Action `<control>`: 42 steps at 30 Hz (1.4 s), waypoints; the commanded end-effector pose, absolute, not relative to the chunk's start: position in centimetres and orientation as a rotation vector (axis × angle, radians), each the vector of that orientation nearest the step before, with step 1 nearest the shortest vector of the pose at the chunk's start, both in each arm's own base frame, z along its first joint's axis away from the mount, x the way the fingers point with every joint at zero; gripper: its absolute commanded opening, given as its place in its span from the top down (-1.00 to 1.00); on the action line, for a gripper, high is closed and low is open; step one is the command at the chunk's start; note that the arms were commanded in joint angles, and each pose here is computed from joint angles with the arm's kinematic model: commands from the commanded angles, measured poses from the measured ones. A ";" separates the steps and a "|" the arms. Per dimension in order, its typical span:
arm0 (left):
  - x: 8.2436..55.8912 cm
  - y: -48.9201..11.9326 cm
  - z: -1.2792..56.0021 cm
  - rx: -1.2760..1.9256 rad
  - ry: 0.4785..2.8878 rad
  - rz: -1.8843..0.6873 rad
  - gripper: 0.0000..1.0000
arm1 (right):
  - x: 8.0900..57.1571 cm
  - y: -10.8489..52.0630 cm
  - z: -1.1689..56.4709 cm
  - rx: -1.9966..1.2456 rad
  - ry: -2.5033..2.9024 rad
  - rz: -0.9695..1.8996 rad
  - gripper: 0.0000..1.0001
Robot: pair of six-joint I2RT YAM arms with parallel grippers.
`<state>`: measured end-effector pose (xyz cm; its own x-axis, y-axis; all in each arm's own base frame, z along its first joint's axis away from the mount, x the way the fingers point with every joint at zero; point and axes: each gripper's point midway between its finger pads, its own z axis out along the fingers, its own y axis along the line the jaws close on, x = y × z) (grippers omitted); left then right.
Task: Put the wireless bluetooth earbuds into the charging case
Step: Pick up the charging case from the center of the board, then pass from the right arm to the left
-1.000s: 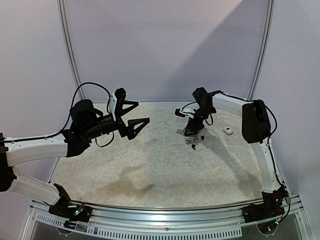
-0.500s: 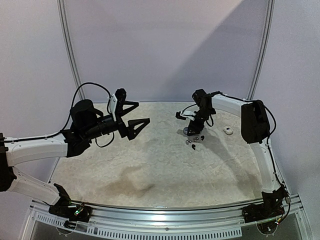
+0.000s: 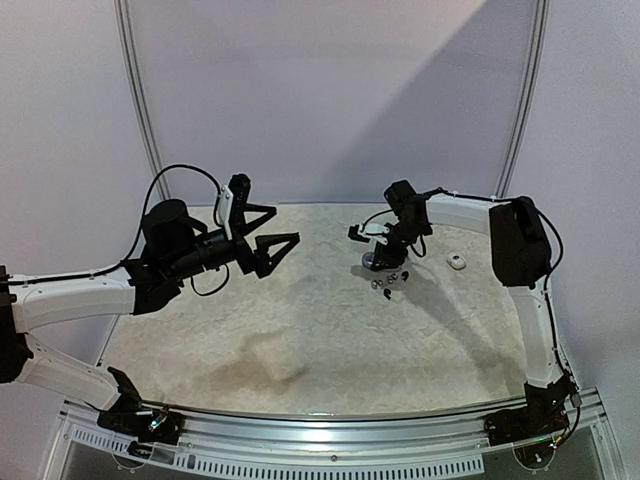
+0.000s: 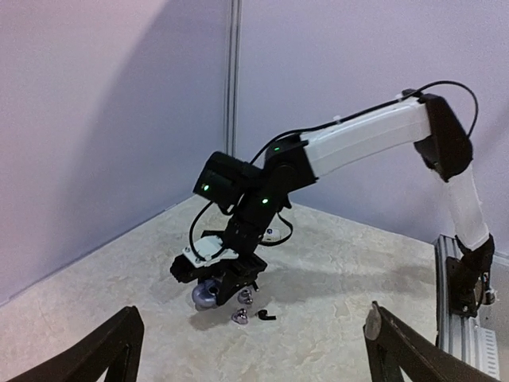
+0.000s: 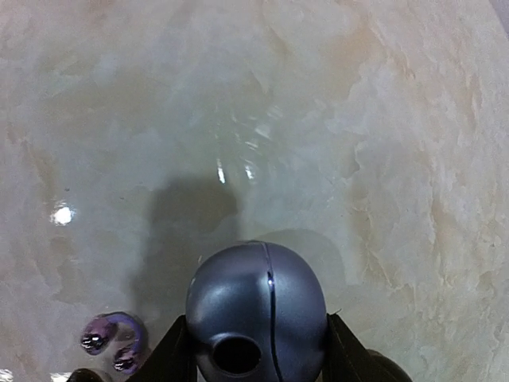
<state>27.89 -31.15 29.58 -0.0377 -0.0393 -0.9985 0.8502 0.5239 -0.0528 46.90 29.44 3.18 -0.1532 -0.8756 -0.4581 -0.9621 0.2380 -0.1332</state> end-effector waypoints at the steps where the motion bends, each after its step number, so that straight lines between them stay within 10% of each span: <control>1: 28.9 -30.3 28.9 0.599 1.572 -0.907 -0.97 | 47.1 34.4 15.9 -1.466 1.605 0.098 0.58; 7: 26.3 -32.1 29.0 0.754 1.509 -1.031 -0.57 | 38.2 39.1 27.0 -1.412 1.121 -0.034 0.75; 21: 26.8 -31.9 28.9 0.701 1.538 -1.013 -0.43 | 29.9 45.4 30.3 -1.454 0.834 -0.149 0.84; 32: 27.7 -31.4 29.3 0.657 1.535 -0.962 0.18 | 26.7 47.0 29.3 -1.571 0.750 -0.068 0.85; 36: 27.5 -31.5 29.2 0.671 1.533 -0.964 0.77 | 26.5 47.1 30.1 -1.554 0.756 -0.044 0.86; 39: 27.4 -31.5 29.3 0.683 1.523 -0.956 1.00 | 26.6 47.1 30.7 -1.538 0.781 -0.023 0.57; 42: 26.8 -31.6 29.4 0.740 1.477 -0.943 1.00 | 27.0 46.7 31.1 -1.546 0.863 0.066 -0.32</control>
